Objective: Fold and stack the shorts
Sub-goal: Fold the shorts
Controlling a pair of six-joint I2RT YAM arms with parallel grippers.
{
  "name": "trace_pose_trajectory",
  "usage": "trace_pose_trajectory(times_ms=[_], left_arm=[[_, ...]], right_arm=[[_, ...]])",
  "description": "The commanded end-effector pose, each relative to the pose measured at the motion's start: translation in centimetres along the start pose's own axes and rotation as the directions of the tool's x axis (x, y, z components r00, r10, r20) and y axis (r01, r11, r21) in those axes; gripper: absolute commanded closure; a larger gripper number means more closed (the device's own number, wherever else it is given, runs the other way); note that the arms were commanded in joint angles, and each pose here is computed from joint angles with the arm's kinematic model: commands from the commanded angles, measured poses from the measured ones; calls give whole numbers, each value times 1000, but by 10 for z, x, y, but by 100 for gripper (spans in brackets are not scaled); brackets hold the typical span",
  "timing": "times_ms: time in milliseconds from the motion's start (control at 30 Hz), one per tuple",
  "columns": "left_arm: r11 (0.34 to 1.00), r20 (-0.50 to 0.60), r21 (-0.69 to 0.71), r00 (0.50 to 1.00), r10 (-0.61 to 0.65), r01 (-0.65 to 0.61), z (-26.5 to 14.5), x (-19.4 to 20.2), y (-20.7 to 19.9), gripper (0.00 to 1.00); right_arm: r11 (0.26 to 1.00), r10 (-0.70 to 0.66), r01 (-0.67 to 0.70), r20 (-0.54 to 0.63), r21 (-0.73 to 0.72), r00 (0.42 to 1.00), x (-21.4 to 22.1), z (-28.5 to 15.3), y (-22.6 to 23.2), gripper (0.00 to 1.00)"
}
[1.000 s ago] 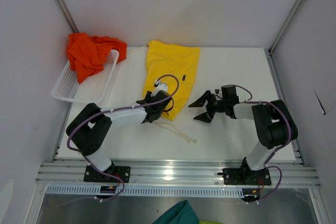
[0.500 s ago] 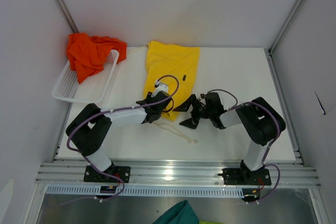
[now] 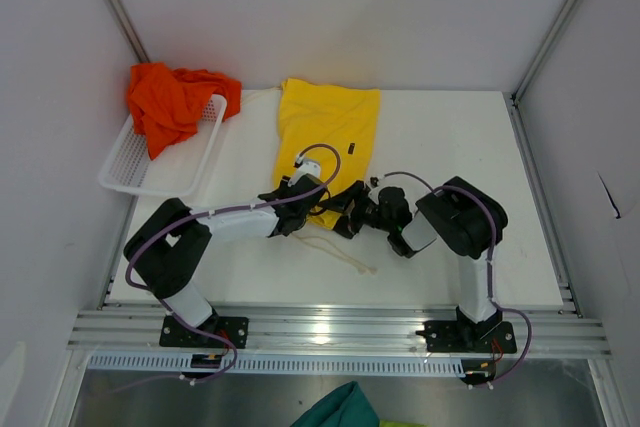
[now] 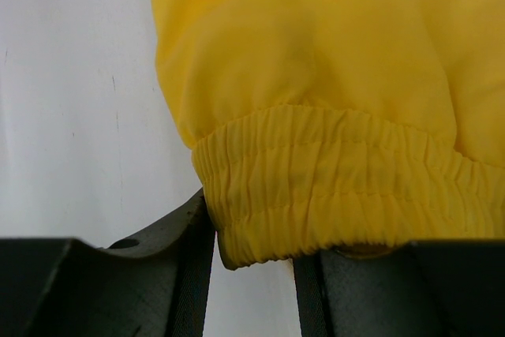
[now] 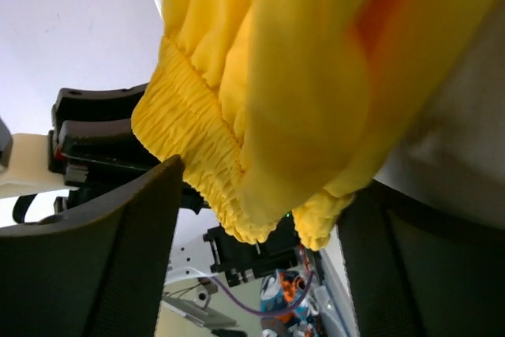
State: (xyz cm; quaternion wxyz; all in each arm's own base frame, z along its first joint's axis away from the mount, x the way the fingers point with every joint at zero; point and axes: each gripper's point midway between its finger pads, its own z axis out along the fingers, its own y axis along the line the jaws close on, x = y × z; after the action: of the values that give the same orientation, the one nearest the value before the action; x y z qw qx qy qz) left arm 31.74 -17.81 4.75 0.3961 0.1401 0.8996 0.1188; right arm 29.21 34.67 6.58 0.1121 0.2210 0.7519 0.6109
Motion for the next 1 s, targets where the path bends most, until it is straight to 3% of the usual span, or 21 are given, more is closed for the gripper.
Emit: trace_pose_trajectory(times_ms=[0, 167, 533, 833, 967], left_arm=[[999, 34, 43, 999, -29, 28, -8, -9, -6, 58], [999, 36, 41, 999, -28, 26, -8, -9, -6, 58], [999, 72, 19, 997, -35, 33, -11, -23, 0, 56], [995, 129, 66, 988, -79, 71, -24, -51, -3, 38], [994, 181, 106, 982, -48, 29, -27, -67, -8, 27]], right_arm=[[993, 87, -90, 40, 75, 995, 0, 4, -29, 27], [994, 98, -100, 63, 31, 993, -5, -1, -18, 100], [990, 126, -127, 28, 61, 992, -8, -18, -16, 100], [992, 69, -69, -1, 106, 998, -7, -27, -2, 100], [992, 76, -71, -35, 107, 997, -1, -25, 1, 100]])
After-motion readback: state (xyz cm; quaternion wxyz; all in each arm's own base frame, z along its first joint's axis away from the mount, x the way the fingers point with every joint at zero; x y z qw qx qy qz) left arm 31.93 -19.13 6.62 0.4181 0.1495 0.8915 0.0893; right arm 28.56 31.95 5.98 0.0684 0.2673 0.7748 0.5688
